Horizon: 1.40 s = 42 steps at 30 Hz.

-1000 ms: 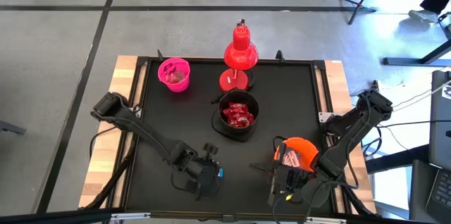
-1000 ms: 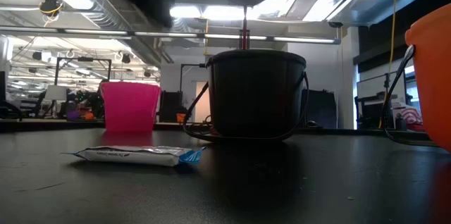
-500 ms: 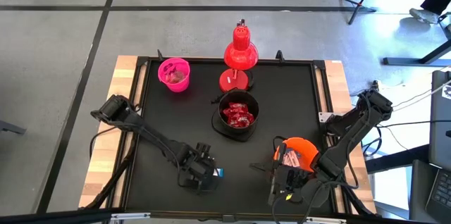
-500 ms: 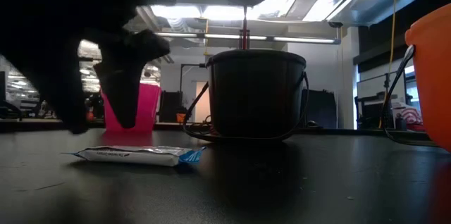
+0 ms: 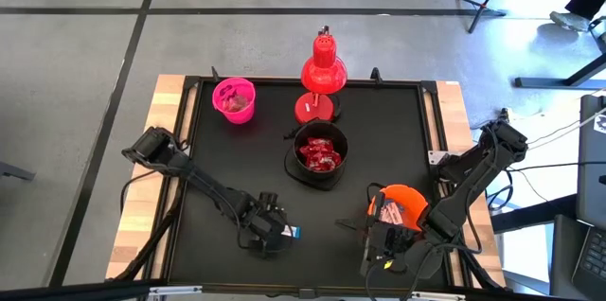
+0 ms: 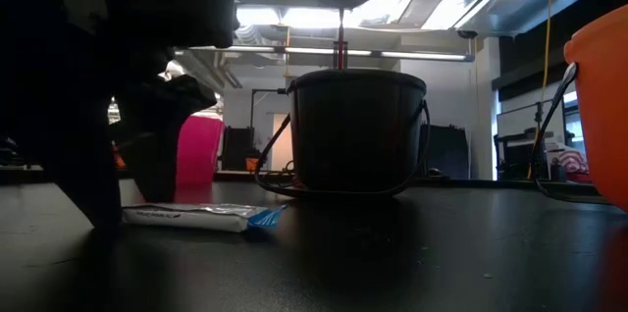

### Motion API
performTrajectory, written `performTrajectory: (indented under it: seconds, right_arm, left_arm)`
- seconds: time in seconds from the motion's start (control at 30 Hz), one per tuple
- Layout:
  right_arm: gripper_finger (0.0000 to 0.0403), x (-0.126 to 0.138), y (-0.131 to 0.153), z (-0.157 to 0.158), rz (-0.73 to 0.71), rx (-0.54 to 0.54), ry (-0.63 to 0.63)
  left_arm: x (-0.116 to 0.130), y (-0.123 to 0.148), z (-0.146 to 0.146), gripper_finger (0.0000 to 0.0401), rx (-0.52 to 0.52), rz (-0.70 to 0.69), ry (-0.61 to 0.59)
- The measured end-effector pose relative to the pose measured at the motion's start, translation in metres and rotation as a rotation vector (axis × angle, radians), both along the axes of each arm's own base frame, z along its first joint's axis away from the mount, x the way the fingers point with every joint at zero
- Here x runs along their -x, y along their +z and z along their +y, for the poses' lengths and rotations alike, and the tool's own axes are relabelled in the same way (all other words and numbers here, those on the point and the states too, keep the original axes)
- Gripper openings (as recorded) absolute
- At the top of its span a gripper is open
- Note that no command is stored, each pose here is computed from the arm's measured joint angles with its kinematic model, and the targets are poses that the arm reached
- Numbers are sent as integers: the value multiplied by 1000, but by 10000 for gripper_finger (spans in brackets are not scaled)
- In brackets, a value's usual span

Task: Organize candy in baskets
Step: Put the white chocolate into the orange bucket

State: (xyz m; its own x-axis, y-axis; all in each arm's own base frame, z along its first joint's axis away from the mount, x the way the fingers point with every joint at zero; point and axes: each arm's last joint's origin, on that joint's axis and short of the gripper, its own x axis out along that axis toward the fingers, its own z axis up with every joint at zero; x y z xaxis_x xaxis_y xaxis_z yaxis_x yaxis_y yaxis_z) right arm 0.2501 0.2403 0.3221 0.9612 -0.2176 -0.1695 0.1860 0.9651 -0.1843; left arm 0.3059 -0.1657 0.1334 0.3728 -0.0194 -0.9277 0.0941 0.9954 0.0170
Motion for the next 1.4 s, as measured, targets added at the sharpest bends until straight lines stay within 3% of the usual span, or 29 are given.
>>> performTrajectory:
  seconds: [0.47, 0.63, 0.77, 1.27, 1.4]
  right_arm:
    - [17, 0, 0, 0, -1, -3, 0]
    - [17, 0, 0, 0, 0, -1, 0]
    - [17, 0, 0, 0, 1, 1, 0]
    - [18, -3, -3, -1, 8, 2, -10]
    - [41, -14, -12, -8, 47, -123, 14]
  left_arm:
    - [3, -5, 1, 8, 11, 13, -10]
    - [2, -3, 0, 1, 3, -8, -15]
    - [0, 8, -2, 0, -66, -53, -21]
    - [10, 105, -15, 1, -273, -303, 32]
    - [12, 130, -19, 0, -373, -373, 69]
